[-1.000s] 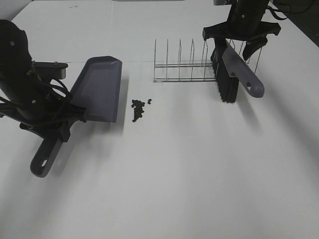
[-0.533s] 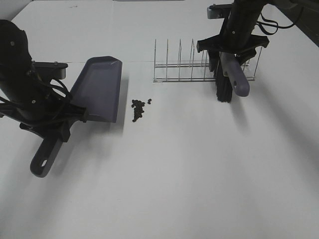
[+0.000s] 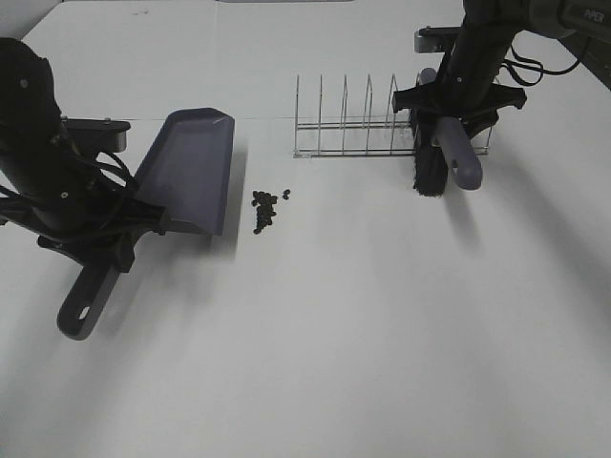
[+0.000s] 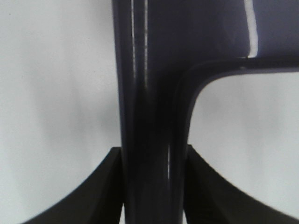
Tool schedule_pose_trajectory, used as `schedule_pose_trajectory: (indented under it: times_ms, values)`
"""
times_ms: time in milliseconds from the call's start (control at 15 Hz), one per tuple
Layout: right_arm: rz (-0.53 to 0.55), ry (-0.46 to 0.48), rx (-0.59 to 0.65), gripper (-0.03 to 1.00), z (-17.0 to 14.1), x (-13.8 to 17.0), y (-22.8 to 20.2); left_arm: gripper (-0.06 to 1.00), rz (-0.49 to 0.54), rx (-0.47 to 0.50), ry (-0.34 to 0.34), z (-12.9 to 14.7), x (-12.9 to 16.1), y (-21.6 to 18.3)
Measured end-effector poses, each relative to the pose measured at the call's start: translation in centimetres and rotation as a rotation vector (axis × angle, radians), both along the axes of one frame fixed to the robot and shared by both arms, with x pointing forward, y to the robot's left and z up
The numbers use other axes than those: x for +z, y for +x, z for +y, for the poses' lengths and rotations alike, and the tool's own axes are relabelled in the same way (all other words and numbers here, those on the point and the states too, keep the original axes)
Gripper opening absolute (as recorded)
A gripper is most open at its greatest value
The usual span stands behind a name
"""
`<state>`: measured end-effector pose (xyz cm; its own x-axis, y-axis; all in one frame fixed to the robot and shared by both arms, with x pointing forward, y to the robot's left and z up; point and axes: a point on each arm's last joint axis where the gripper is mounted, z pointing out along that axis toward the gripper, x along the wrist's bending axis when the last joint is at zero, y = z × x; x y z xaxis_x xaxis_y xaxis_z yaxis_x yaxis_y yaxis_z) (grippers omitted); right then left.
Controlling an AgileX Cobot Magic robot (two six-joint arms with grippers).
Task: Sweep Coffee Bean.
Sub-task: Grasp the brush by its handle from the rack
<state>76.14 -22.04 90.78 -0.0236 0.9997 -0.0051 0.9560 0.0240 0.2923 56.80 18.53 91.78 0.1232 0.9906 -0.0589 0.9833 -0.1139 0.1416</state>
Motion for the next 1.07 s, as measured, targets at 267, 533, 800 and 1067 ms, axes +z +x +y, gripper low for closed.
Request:
schedule_pose_trajectory:
  times_ms: [267, 533, 800, 1067]
  values:
    - [-0.039, 0.0, 0.019, 0.51, 0.4, 3.0, 0.5, 0.35, 0.0, -0.001, 0.001, 0.0, 0.0, 0.0]
    - [-0.11, 0.005, 0.031, 0.46, 0.5, 7.2, 0.9, 0.35, 0.0, -0.001, 0.001, 0.0, 0.0, 0.0]
    - [-0.166, 0.002, 0.03, 0.28, 0.4, 9.8, 0.7, 0.35, 0.0, -0.001, 0.001, 0.0, 0.0, 0.0]
    - [-0.182, 0.005, 0.03, 0.28, 0.3, 10.6, 0.5, 0.35, 0.0, -0.001, 0.001, 0.0, 0.0, 0.0]
